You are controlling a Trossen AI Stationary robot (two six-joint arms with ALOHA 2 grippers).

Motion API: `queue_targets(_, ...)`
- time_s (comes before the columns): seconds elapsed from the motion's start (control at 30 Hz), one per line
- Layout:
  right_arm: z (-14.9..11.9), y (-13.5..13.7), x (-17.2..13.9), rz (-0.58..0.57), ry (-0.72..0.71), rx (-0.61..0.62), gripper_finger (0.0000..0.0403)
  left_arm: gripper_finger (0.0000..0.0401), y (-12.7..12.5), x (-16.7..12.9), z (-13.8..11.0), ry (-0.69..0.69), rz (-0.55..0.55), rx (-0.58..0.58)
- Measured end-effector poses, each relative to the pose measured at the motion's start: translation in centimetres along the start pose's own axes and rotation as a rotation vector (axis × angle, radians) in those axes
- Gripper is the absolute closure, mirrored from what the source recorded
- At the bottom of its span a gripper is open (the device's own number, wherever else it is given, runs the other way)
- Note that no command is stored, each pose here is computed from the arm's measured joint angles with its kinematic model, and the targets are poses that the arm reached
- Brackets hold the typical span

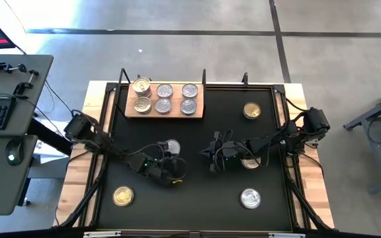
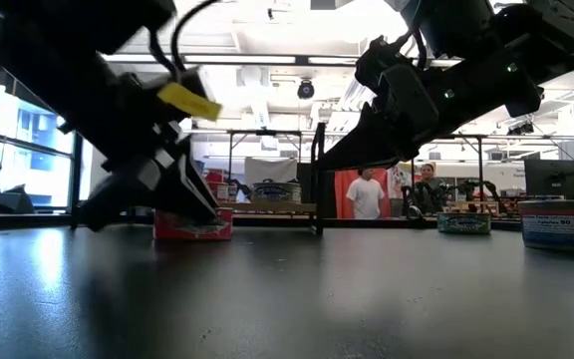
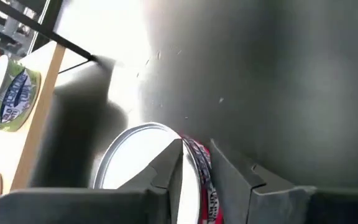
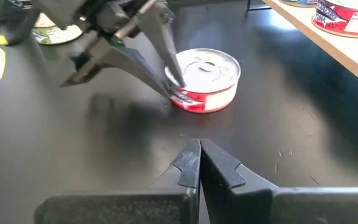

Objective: Stack canned seafood by type on shelf
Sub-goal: Stack the red tuna can on top of the red tuna can on the shelf

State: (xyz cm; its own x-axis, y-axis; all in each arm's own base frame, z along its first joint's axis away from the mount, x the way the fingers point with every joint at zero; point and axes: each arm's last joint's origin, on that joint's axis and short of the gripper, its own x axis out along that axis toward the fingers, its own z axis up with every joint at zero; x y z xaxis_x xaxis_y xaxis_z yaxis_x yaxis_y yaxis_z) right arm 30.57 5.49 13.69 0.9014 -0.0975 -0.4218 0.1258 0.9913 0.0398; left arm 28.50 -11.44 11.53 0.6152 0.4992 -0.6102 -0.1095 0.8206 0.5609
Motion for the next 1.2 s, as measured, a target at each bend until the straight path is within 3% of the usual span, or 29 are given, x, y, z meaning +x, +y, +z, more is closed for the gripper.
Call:
queue_targets(0.4, 0.0, 0.0, 0.0, 0.0, 0.0, 0.0, 0.0402, 0.0297, 0.5, 0.6, -0.7, 0.066, 0.012, -0.036)
queue_targets(0.5, 0.0, 0.0, 0.0, 0.0, 0.0, 0.0, 0.0402, 0.0317, 0.7, 0.9, -0.6, 0.074, -0.015, -0.01)
queue_targets(0.67, 0.0, 0.0, 0.0, 0.0, 0.0, 0.0, 0.0402, 0.0389, 0.7, 0.8, -0.6, 0.078, -0.017, 0.03)
queue_targets(0.93, 0.0, 0.0, 0.0, 0.0, 0.0, 0.0, 0.0402, 0.0398, 0.3, 0.4, -0.7, 0.073, -0.015, 0.05)
queue_targets(1.2, 0.0, 0.0, 0.0, 0.0, 0.0, -0.001, 0.0402, 0.0401, 0.5, -2.0, 0.2, 0.015, -0.052, 0.05)
